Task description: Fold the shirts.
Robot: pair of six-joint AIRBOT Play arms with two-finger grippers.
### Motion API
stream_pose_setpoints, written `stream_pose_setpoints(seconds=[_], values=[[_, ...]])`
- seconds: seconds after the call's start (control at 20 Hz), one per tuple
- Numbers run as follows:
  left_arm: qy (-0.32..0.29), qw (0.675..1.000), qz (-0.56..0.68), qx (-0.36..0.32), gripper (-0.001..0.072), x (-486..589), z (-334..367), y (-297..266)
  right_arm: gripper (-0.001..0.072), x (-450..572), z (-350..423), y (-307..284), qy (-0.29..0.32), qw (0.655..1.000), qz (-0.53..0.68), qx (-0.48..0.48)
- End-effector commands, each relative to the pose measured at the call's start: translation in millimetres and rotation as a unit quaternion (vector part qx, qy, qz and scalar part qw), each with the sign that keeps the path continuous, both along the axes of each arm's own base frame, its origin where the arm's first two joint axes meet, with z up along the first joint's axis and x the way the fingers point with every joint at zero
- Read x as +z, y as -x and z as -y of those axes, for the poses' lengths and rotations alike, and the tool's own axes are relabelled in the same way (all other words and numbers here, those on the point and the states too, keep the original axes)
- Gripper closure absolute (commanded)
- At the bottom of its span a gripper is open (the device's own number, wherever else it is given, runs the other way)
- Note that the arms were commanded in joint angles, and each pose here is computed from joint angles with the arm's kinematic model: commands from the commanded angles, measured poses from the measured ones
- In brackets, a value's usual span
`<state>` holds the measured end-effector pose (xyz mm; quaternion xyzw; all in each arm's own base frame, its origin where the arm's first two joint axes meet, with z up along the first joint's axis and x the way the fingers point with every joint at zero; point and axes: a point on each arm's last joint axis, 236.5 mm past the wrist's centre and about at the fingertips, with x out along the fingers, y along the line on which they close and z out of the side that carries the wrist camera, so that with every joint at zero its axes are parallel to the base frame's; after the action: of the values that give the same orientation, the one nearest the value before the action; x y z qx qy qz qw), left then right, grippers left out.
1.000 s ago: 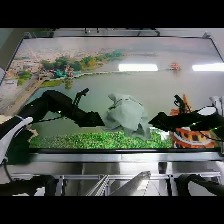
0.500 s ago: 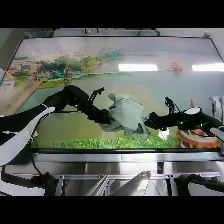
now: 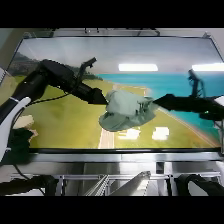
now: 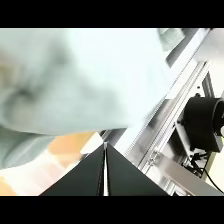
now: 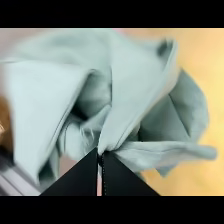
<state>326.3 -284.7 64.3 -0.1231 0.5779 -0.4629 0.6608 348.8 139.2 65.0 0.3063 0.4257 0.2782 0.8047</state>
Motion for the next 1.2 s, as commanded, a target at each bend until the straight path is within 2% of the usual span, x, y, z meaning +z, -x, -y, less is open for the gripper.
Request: stream_pose_setpoints(seconds=[0.0,0.05,0.1,0.25,0.4,0.45,0.5,0.55,0.8,1.05,1.15], values=[[0.016,0.998,0.055,0.025,0.0583,35.3,-1.1,-9.2,0.0694,121.4,1.1,17.6,-0.009,0.989,0.148,-0.009],[0.019,0.998,0.062,0.025,0.0426,36.5,5.1,-9.5,0.0694,151.1,-6.8,28.8,-0.03,0.983,0.179,-0.001],[0.02,0.998,0.062,0.02,0.0391,35.3,12.0,-6.4,0.0694,179.0,-13.9,40.1,-0.051,0.976,0.211,0.005],[0.014,0.999,0.04,-0.015,0.0391,15.7,36.8,11.1,0.0694,196.3,-15.1,55.6,-0.039,0.971,0.237,0.004],[-0.003,0.999,0.0,-0.049,0.0378,-21.3,59.8,28.4,0.0694,134.4,5.5,46.2,0.045,0.987,0.154,-0.004],[-0.009,0.998,-0.012,-0.054,0.0248,-34.7,65.8,31.3,0.0694,113.0,12.6,43.0,0.066,0.99,0.125,-0.006],[-0.015,0.998,-0.025,-0.059,0.0019,-48.4,71.1,34.5,0.0694,96.1,17.4,40.1,0.078,0.992,0.103,-0.007],[-0.022,0.997,-0.041,-0.062,-0.0011,-63.9,75.8,37.7,0.0694,82.4,18.5,38.3,0.08,0.993,0.084,-0.004],[-0.065,0.986,-0.132,-0.081,-0.0011,-133.5,79.8,61.0,0.0693,55.7,20.0,30.0,0.081,0.995,0.052,0.005],[-0.086,0.981,-0.17,-0.044,0.0008,-171.2,76.2,53.8,0.0693,55.3,20.2,29.5,0.082,0.995,0.053,0.006],[-0.089,0.98,-0.171,-0.042,0.0206,-178.5,78.6,54.8,0.0694,55.3,20.4,29.4,0.082,0.995,0.053,0.005]])
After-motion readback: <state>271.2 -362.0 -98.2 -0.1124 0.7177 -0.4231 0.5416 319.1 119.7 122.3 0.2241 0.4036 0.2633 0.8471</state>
